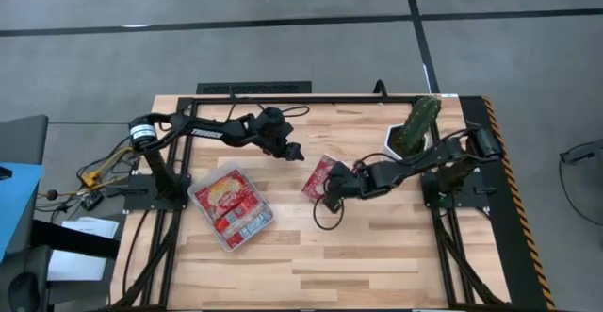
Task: Sort popcorn bags into baskets
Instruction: Put the red popcorn bag into the transparent bin
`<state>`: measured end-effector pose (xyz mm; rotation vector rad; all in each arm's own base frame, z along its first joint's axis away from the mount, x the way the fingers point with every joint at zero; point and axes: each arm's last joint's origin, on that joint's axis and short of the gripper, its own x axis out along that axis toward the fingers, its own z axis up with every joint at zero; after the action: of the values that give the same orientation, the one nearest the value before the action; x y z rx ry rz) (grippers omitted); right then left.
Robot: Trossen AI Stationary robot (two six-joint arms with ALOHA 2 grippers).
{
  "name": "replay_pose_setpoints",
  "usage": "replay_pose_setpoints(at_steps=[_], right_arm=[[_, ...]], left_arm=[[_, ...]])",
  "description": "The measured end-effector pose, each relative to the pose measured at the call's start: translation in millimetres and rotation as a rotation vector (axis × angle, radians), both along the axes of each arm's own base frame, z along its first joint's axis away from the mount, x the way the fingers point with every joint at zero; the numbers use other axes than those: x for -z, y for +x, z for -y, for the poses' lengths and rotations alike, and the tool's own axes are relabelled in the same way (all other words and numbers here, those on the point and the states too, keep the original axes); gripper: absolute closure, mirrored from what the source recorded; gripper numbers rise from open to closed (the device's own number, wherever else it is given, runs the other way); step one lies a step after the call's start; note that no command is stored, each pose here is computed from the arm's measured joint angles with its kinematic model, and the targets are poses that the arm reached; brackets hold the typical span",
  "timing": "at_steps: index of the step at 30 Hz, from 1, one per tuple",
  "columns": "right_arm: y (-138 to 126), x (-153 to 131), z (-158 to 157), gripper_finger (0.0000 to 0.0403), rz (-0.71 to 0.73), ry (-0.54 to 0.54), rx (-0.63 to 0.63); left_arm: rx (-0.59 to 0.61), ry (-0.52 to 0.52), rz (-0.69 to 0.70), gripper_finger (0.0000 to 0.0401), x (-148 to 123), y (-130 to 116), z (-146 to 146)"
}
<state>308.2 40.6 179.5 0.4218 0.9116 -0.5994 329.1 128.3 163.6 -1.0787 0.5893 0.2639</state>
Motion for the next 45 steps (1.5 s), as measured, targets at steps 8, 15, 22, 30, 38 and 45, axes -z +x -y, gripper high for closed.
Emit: replay_pose_setpoints(at_steps=[8, 15, 22, 30, 38, 45], right_arm=[[-3, 32, -21, 0.0394, -0.133, 0.025, 0.002], [8, 50, -28, 0.0381, -0.111, 0.079, -0.023], [12, 51, -24, 0.0390, -0.100, 0.070, -0.037], [32, 56, -4, 0.0385, 0.006, 0.043, -0.102], [63, 66, 21, 0.0386, 0.045, 0.011, -0.218], [72, 61, 26, 0.0381, 0.037, -0.054, -0.310]], left_arm=[[0.040, 0.024, -0.047, 0.0208, 4, 6, 6], [0.099, -0.001, -0.078, 0.0179, 20, 12, 16], [0.101, -0.057, -0.111, 0.0138, 39, 16, 15], [0.115, -0.101, -0.098, 0.0131, 44, 18, 16], [0.132, -0.091, -0.104, 0.0132, 45, 17, 16], [0.128, -0.081, -0.109, 0.0165, 46, 17, 16]])
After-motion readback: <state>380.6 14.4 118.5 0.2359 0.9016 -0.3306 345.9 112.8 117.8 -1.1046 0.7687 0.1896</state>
